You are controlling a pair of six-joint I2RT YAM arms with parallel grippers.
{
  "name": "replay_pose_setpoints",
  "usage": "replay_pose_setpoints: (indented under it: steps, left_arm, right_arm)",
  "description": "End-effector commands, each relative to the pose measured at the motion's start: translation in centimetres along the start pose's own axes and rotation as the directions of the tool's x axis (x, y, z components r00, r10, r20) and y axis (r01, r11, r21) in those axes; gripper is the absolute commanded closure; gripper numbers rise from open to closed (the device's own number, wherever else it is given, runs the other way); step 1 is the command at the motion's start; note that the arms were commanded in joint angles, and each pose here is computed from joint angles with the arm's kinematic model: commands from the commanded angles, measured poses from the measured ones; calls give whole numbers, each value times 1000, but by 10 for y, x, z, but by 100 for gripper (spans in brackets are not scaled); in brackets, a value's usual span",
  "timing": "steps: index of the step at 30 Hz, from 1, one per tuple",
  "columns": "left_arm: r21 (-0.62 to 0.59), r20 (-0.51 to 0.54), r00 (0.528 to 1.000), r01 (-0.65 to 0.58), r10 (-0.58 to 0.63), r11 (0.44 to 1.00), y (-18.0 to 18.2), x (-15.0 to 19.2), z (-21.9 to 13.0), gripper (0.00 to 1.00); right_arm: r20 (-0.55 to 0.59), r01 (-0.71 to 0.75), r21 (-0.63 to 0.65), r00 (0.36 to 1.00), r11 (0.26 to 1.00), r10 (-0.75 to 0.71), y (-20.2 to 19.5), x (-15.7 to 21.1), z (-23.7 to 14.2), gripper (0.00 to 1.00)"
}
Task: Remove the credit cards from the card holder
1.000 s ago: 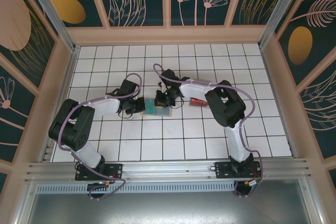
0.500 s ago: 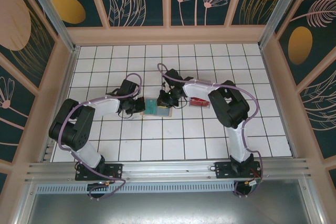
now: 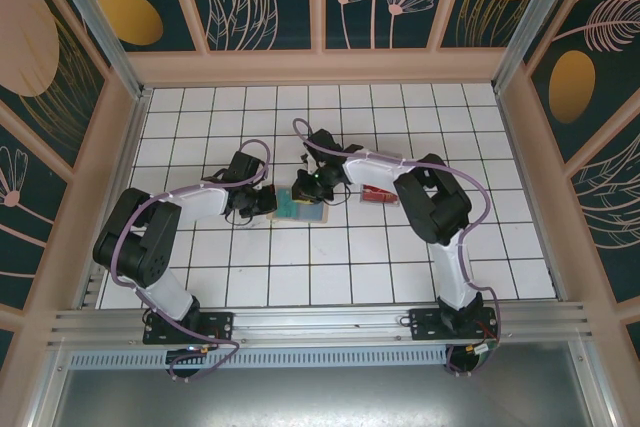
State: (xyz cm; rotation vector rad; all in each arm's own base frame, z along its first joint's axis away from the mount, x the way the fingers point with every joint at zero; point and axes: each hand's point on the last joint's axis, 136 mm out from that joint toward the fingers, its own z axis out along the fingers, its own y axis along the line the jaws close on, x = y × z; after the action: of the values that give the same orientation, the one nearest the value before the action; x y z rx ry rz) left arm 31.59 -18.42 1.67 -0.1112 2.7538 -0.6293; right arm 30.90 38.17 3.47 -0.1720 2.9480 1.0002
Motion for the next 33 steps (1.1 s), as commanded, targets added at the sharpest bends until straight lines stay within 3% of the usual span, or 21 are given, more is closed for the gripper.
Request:
replay_pose_setpoints:
  steps: [1, 18, 28, 33]
  left_arm:
    - [-40, -74, 997, 33, -36, 999, 15, 21, 10, 100]
    - [-11, -85, 996, 31, -32, 999, 10, 23, 11, 100]
    - [-25, -81, 996, 30, -32, 999, 13, 22, 11, 100]
    - [-38, -77, 996, 31, -34, 999, 14, 20, 11, 100]
  right_arm:
    - [-42, -12, 19, 999, 1000, 13, -5, 7, 7, 84]
    - [-72, -3, -52, 997, 999, 0, 2, 12, 13, 83]
    - [-38, -29, -49, 999, 998, 28, -6, 9, 2, 100]
    - [-19, -43, -62, 999, 997, 42, -7, 7, -7, 100]
